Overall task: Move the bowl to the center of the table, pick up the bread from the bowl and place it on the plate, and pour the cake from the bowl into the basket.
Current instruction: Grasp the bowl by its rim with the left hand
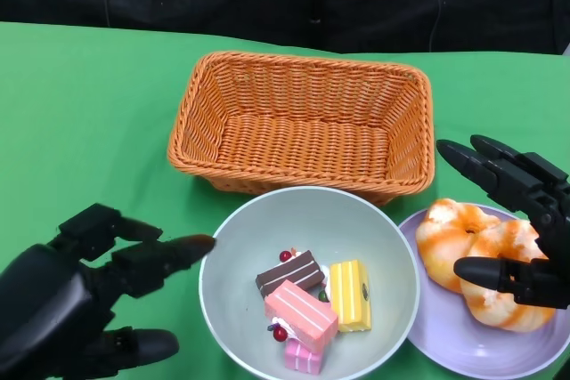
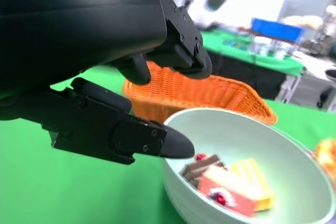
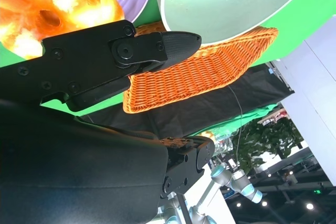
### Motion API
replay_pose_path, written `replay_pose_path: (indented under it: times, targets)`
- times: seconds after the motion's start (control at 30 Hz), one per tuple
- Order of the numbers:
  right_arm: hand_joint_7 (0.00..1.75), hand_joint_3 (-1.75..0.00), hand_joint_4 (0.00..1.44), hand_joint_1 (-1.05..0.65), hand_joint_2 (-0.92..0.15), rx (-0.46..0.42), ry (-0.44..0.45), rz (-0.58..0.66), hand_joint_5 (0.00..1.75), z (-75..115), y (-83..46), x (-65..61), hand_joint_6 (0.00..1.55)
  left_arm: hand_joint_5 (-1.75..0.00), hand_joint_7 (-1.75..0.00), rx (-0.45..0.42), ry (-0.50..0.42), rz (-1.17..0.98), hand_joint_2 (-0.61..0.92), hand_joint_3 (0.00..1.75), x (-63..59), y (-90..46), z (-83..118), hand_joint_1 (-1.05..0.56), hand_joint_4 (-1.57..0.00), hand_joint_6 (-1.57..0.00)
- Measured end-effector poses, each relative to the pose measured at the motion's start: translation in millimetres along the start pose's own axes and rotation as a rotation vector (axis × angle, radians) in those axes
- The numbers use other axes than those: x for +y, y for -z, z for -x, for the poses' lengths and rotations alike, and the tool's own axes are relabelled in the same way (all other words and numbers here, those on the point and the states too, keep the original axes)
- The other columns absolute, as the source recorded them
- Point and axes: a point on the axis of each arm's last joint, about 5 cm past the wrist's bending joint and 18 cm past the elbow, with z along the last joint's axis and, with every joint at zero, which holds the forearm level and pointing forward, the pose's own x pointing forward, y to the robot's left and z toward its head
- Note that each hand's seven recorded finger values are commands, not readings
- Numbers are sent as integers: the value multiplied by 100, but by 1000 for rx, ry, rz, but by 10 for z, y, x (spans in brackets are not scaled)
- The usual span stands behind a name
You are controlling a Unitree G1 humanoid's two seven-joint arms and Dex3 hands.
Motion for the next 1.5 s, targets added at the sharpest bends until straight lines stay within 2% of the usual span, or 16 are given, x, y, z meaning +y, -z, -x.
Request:
replay_pose_path:
  times: [0.07, 0.23, 0.43, 0.67, 0.87, 0.93, 0.97, 1.03, 1.13, 1.23, 1.33, 1.5]
  targets:
    - [9, -21, 0, -54, -92, -10, 17, -9, 49, 5, 6, 17, 13, -73, -6, -37, 3, -61, 89, 0, -3, 2, -28, -58, -30, -63]
    - [11, -21, 0, -54, -92, -8, 35, -25, 53, 9, 22, 46, 12, -74, -7, -123, 40, -143, 87, 0, -37, -31, -97, -56, -32, -65]
    - [24, -21, 0, -49, -92, -15, 77, -40, 81, -1, 35, 70, 15, -77, -10, -224, 11, -246, 77, 0, -155, -50, -173, -47, -43, -77]
    - [28, -22, 0, -48, -92, -15, 86, -44, 86, -4, 32, 76, 14, -69, -5, -333, -2, -335, 88, 4, -328, -28, -254, -50, -60, -79]
    - [32, -21, 0, -46, -92, -17, 80, -45, 88, -2, 25, 76, 15, -70, -11, -391, 43, -370, 86, 1, -404, 62, -320, -52, -65, -91]
    - [33, -21, 0, -47, -92, -18, 79, -45, 89, -2, 23, 76, 16, -84, -22, -411, 40, -366, 86, 0, -431, 79, -347, -52, -58, -88]
    - [34, -21, 0, -47, -92, -19, 78, -45, 89, -2, 21, 76, 16, -91, -45, -421, 41, -365, 86, 0, -439, 85, -356, -52, -55, -80]
    - [35, -21, 0, -47, -92, -20, 77, -44, 89, -1, 18, 75, 16, -95, -59, -434, 56, -372, 85, 0, -452, 95, -381, -52, -55, -79]
    - [36, -20, 0, -45, -92, -21, 75, -45, 90, 1, 17, 76, 16, -89, -48, -453, 73, -384, 83, 0, -470, 93, -414, -52, -65, -90]
    - [37, -20, 0, -46, -92, -22, 75, -45, 90, 3, 16, 77, 16, -86, -42, -461, 98, -380, 82, 0, -517, 116, -419, -50, -67, -90]
    - [37, -19, 0, -46, -92, -22, 75, -46, 90, 5, 15, 80, 16, -96, -45, -473, 118, -374, 84, 0, -552, 135, -415, -50, -59, -83]
    - [38, -20, 0, -45, -92, -23, 73, -48, 90, 11, 13, 84, 16, -97, -43, -520, 143, -368, 87, 1, -664, 184, -467, -50, -54, -78]
